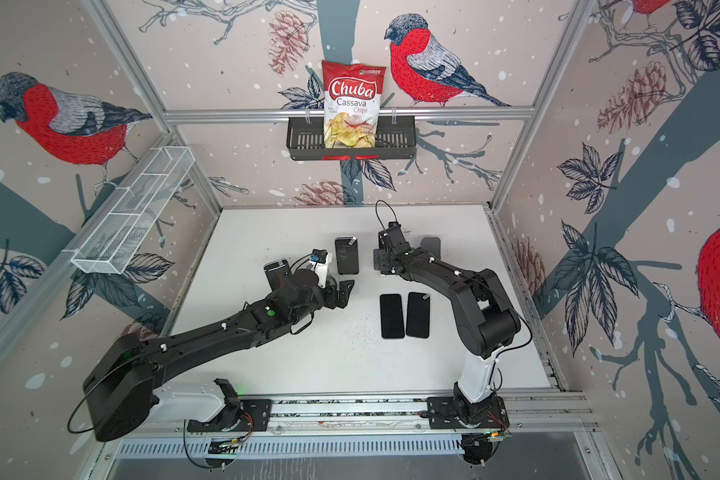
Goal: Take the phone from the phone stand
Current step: 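Close the right gripper on the black phone and lift it off the stand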
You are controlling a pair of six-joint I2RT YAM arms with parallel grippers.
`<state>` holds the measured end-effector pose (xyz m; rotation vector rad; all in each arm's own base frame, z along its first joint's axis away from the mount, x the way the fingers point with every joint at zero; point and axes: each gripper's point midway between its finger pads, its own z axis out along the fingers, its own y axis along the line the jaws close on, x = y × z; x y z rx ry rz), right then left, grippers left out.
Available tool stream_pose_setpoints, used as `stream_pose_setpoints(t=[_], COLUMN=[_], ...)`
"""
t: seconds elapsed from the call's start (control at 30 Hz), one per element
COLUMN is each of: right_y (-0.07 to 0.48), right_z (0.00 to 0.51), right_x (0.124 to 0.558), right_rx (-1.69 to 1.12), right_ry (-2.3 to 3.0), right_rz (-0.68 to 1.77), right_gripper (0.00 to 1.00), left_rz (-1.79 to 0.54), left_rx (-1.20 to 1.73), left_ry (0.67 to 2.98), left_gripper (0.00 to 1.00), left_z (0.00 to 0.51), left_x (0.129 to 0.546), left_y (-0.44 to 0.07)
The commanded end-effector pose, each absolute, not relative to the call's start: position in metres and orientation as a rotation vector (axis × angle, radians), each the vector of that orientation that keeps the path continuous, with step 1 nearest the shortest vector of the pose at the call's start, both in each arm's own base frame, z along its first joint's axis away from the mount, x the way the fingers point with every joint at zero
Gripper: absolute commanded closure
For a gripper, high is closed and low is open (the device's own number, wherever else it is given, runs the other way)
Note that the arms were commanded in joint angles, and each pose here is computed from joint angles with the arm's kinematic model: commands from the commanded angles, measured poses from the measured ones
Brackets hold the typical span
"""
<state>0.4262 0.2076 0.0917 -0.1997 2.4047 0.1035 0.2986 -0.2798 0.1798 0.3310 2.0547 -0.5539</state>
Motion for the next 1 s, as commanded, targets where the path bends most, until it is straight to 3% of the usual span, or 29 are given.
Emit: stream_pose_setpoints(t=[0.0, 0.33, 0.97], right_y=[0.206, 0.207, 0.206], right_z=[0.093, 0.103, 0.126], right_x=[0.428, 0.428, 0.43], right_rx=[-0.204, -0.214, -0.196], right_ry=[2.388, 2.358, 2.312], right_rz=[0.091, 0.101, 0.115], right_gripper=[0.17, 0.24, 0.27], left_rz=[-0.556, -0.555, -0.56], left_rx=[0.325, 0.324, 0.318], left_ry=[2.042, 2.045, 2.04], left_gripper=[0.03, 0.03, 0.03], left_z=[0.182, 0.181, 0.181], left_x=[0.299, 0.299, 0.297], left_y=[-0.28, -0.28, -0.277])
